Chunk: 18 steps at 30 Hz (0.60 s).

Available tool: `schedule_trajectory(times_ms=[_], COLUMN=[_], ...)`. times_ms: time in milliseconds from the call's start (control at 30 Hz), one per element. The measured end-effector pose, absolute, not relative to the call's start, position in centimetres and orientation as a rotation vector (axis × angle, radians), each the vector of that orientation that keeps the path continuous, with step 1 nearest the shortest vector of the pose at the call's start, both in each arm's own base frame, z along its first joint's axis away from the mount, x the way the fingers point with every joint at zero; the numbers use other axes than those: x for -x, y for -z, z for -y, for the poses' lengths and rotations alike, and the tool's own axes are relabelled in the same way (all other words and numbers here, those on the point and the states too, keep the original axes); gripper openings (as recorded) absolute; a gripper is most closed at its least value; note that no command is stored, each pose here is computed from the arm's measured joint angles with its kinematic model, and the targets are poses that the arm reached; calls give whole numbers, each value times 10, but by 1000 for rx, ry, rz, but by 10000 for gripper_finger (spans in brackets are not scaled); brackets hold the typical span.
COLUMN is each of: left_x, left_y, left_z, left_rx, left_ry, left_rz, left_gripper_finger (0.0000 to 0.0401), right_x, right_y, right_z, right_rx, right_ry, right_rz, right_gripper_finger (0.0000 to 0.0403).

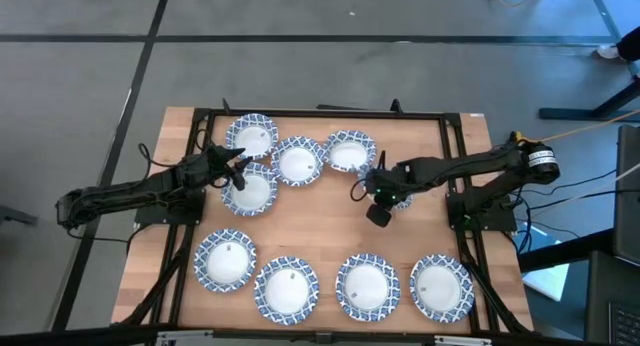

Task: Nest bowls inside each other
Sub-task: Stack the blue patterned bowl on top of the other blue patterned bowl

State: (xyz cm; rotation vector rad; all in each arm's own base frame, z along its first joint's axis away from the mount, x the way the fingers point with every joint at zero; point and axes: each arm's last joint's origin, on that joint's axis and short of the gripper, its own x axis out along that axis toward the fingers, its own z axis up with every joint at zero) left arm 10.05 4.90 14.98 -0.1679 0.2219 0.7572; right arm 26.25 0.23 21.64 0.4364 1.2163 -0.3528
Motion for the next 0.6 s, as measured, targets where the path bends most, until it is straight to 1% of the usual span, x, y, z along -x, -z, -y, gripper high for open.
schedule_trajectory(times_ms=[167, 333, 467, 600], left_x=[-101, -100, -101, -100], left_y=[-150, -150, -150, -150], left_z=[-49, -49, -49, -49], left_rx=[168, 168, 168, 168], left_ry=[-757, -757, -757, -758], left_rz=[-222, -222, -222, -222], left_gripper_finger=[176, 176, 176, 176], right_x=[-268, -273, -276, -281], right_y=[-247, -274, -286, -290], right_z=[-2, 0, 1, 5], right_rx=[-398, -346, -286, -256], right_ry=[360, 381, 390, 362], right_rz=[-1213, -1160, -1119, -1065], right_gripper_finger=[8, 7, 12, 6])
